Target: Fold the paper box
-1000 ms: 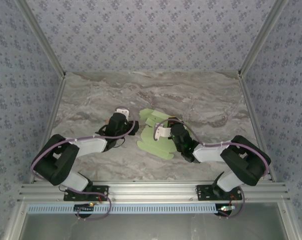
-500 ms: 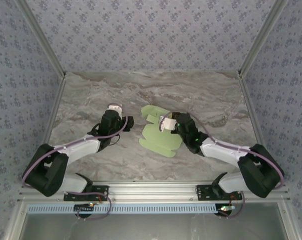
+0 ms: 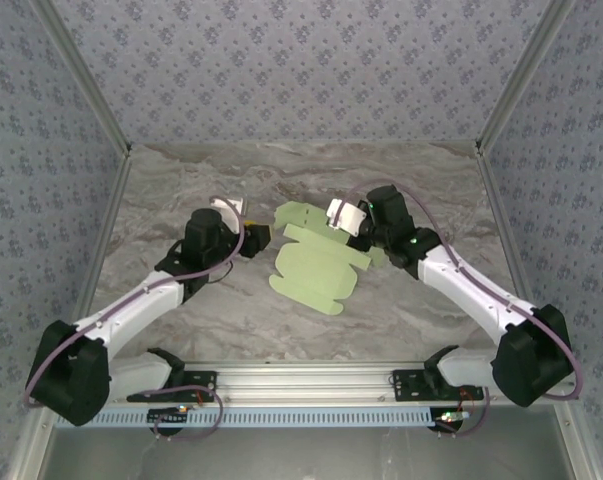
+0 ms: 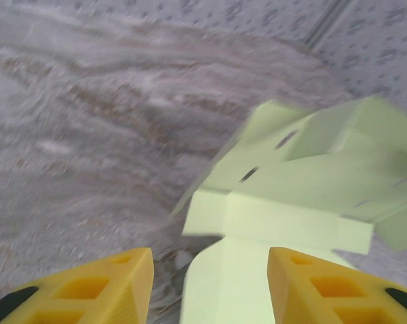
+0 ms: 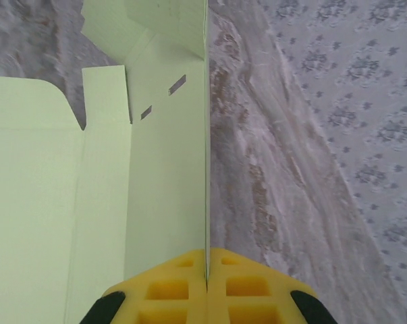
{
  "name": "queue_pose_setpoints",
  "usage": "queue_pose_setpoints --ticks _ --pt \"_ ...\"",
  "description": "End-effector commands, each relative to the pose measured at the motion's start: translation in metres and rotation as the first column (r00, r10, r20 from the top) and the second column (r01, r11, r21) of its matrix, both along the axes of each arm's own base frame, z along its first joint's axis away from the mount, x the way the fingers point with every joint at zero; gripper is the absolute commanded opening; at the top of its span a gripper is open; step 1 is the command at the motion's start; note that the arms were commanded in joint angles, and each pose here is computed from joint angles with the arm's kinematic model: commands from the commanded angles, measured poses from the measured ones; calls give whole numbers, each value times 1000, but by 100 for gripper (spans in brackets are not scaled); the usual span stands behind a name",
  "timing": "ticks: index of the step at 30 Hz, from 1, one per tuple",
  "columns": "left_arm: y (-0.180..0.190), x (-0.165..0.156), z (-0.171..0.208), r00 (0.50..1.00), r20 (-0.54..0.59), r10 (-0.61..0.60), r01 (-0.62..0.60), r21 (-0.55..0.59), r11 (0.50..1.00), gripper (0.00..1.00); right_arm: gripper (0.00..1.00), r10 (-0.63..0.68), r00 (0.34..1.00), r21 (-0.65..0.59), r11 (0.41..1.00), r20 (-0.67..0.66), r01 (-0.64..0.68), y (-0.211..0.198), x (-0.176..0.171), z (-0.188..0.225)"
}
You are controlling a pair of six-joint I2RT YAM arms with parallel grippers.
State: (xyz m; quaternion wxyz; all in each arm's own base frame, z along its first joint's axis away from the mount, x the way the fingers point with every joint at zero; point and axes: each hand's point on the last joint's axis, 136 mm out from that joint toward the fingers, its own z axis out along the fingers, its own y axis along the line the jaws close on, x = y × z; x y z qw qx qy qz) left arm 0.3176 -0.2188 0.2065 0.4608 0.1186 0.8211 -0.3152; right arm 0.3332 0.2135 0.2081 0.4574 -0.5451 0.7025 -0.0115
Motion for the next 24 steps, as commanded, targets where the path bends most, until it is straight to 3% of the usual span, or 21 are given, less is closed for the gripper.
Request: queue_pose_setpoints --ticks 1,11,18,24 --pt "-15 -16 32 990 21 -143 143 1 990 50 0 31 979 49 999 -200 -21 5 -24 -7" --pt "-50 -36 75 919 -86 -384 379 -72 923 54 0 78 961 152 988 -265 -38 10 -26 24" --pt "-61 -23 79 910 -118 -397 388 -94 917 56 0 78 958 184 983 -276 -27 10 -22 37" --pt "-62 -8 70 925 -117 -362 358 -50 932 56 0 80 959 187 982 -272 -29 11 -22 40"
